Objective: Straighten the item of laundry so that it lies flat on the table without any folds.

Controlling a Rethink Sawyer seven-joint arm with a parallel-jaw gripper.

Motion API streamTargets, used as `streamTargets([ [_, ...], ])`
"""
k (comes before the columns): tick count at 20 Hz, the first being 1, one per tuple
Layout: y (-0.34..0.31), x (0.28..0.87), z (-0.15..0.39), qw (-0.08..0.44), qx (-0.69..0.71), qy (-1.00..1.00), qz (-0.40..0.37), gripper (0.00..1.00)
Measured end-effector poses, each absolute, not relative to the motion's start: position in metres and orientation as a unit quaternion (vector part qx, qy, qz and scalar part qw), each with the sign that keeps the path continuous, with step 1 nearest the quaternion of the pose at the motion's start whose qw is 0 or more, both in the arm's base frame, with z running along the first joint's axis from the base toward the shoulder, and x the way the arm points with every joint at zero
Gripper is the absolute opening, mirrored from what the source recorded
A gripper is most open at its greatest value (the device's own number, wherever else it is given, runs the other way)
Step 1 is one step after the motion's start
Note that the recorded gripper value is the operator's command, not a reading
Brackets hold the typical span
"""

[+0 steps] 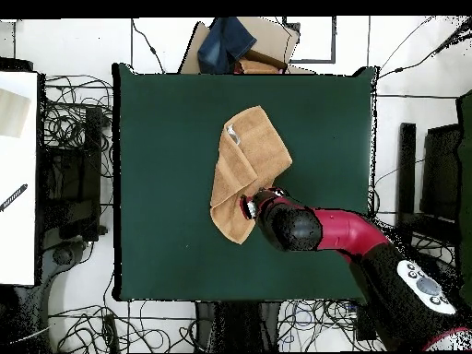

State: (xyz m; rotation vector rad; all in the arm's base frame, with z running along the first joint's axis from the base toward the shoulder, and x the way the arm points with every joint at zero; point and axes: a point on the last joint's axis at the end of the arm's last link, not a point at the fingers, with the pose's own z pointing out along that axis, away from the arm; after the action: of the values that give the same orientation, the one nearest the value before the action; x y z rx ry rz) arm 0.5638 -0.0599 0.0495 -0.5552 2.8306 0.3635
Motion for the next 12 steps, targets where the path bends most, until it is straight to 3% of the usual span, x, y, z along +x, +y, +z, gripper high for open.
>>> streamTargets([
  [12,-0.044,0.561,0.041,0.11,-0.187,0.967,0.134,1.0],
])
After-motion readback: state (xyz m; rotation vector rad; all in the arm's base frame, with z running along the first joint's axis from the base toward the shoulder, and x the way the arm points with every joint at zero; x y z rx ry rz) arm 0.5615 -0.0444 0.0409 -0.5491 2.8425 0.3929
